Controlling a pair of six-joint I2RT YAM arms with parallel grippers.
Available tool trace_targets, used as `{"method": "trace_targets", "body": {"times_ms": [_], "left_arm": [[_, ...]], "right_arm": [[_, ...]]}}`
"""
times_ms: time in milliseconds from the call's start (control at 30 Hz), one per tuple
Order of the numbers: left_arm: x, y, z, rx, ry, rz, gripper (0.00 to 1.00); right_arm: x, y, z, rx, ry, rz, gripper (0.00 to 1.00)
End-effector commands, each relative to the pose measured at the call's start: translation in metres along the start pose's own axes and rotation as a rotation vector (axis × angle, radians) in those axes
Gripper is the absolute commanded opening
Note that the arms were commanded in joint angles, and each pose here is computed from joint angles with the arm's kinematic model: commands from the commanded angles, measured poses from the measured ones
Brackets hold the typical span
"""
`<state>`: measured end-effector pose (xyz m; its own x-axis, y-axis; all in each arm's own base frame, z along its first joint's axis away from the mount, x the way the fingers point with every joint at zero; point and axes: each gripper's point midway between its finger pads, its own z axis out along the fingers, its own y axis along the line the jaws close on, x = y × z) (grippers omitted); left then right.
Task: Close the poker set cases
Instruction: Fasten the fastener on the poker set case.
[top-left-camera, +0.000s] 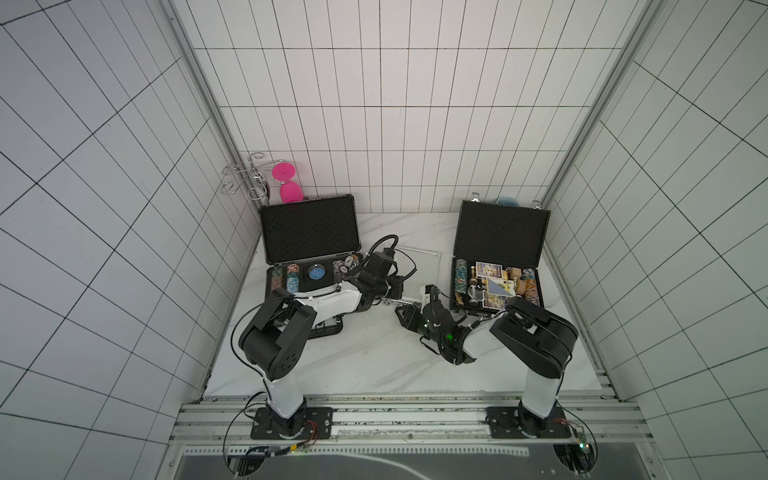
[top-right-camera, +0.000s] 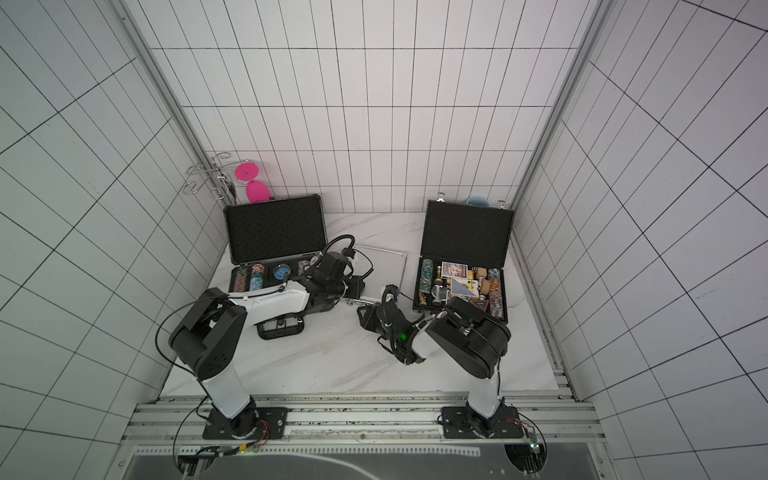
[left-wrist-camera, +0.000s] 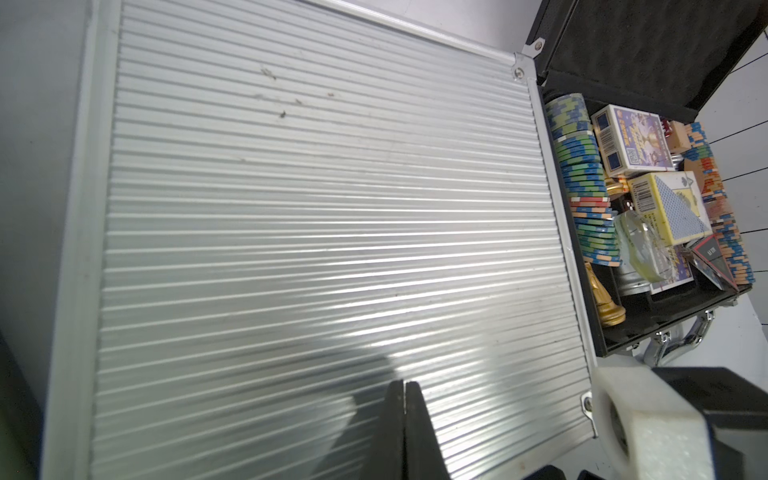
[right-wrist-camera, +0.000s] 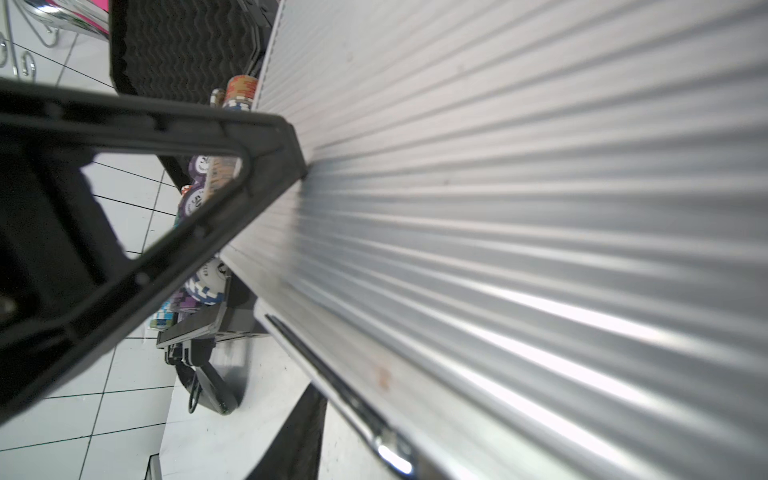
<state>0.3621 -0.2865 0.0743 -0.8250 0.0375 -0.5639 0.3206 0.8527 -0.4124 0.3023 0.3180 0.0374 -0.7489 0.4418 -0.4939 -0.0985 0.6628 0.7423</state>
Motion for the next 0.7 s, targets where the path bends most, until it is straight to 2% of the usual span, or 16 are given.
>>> {"method": "trace_targets", "body": {"times_ms": [0,233,367,667], "left_arm": [[0.130,0.061,0.002,-0.212,0.438,-0.078,0.00],[0.129,0.060,0.001,-0.212,0.436,-0.073,0.00],[0.133,0.060,0.002,-0.208,0.447,-0.076,0.00],[0.132,0.062,0.001,-0.212,0.443,-0.077,0.00]], "right_arm": [[-0.022,-0.006,0.005,0.118,-0.062,-0.033,0.40],[-0.020,-0.017,0.015,0.197,-0.044,-0.082,0.41],[-0.017,-0.014,0.021,0.178,-0.032,-0.095,0.42],[-0.022,0.008,0.010,-0.040,-0.079,-0.012,0.41]]}}
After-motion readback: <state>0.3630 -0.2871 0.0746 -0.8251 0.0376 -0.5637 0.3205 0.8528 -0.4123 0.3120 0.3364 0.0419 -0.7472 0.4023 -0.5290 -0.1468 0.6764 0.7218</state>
